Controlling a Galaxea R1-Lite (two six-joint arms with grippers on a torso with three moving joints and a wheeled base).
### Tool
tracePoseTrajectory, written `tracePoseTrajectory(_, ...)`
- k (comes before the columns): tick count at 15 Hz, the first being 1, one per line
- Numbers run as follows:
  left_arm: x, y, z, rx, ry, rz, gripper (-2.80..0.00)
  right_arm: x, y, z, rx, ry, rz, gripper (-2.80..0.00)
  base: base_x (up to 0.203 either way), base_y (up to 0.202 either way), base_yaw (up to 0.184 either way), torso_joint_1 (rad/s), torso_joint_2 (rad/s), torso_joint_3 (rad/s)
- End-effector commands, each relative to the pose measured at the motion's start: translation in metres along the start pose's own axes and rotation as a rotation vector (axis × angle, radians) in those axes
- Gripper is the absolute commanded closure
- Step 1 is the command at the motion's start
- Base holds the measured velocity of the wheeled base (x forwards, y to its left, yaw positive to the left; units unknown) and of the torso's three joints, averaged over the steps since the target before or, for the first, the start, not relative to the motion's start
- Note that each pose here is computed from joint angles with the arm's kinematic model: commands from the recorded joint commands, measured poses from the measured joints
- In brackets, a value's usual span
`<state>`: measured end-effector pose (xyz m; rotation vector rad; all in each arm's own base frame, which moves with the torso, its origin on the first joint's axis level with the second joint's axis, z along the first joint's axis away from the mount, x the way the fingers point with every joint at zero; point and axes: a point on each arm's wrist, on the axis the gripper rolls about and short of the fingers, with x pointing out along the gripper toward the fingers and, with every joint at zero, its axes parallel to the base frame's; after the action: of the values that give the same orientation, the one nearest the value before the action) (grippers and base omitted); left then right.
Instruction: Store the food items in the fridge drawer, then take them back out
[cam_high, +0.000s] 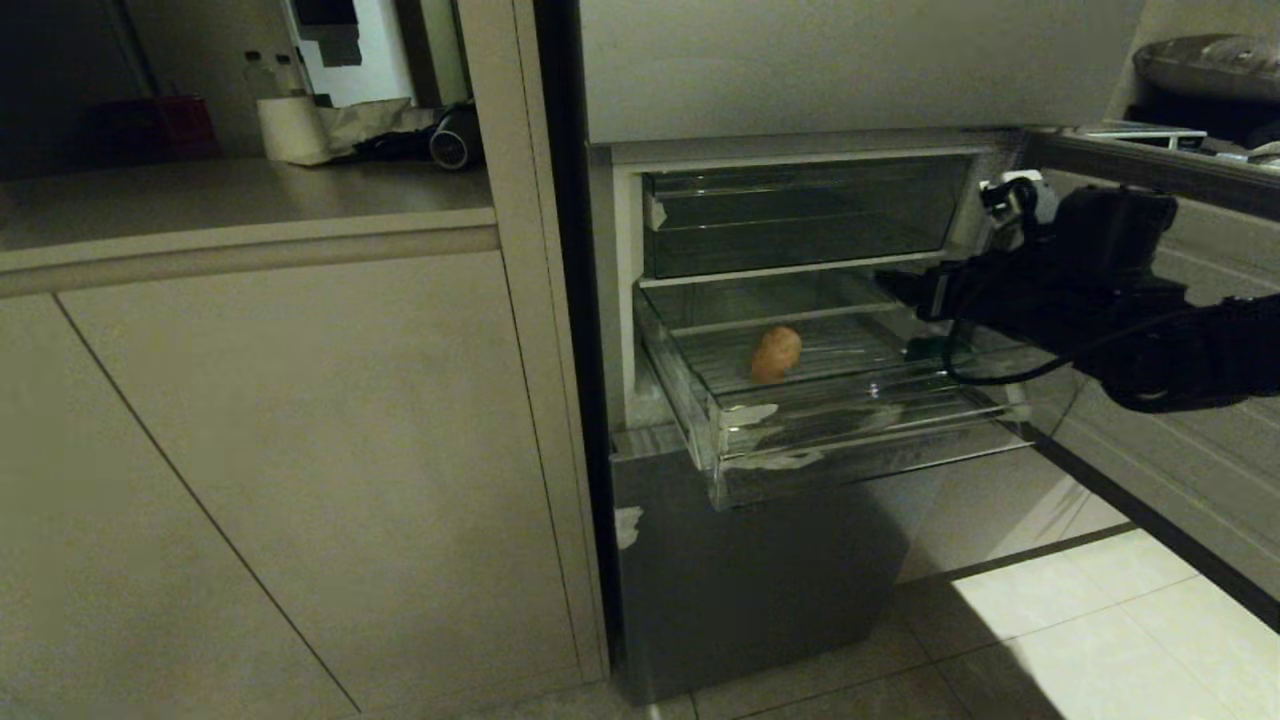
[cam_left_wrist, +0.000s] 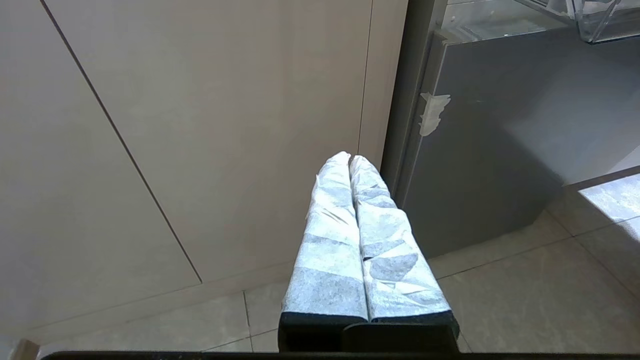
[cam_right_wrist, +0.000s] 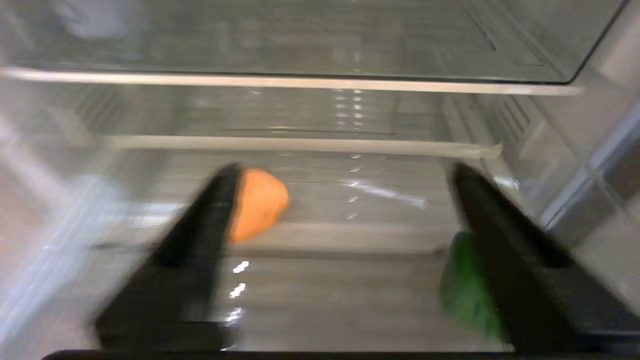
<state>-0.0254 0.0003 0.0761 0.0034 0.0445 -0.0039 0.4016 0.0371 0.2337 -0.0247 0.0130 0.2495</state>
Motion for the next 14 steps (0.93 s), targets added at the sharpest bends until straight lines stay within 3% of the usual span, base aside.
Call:
tracePoseTrajectory(1,0.0,0.0,0.0,0.0,0.002,0.001,0.0,-0.067,0.014,0.031,0.014,-0.044,0.012,0.0,0.0,0.0,0.0,0.0,0.0,0.0)
tracePoseTrajectory(7,0.0,0.0,0.0,0.0,0.002,0.001,0.0,-0.168,0.032,-0.015,0.069,0.12,-0.019,0.0,0.0,0.0,0.0,0.0,0.0,0.0)
tracePoseTrajectory(11,0.0,0.0,0.0,0.0,0.002,0.001,0.0,-0.164,0.032,-0.039,0.117,0.298,-0.038,0.0,0.0,0.0,0.0,0.0,0.0,0.0)
tracePoseTrajectory(14,0.0,0.0,0.0,0.0,0.002,0.001,0.0,-0.14,0.031,-0.053,0.171,0.362,-0.04,0.0,0.0,0.0,0.0,0.0,0.0,0.0)
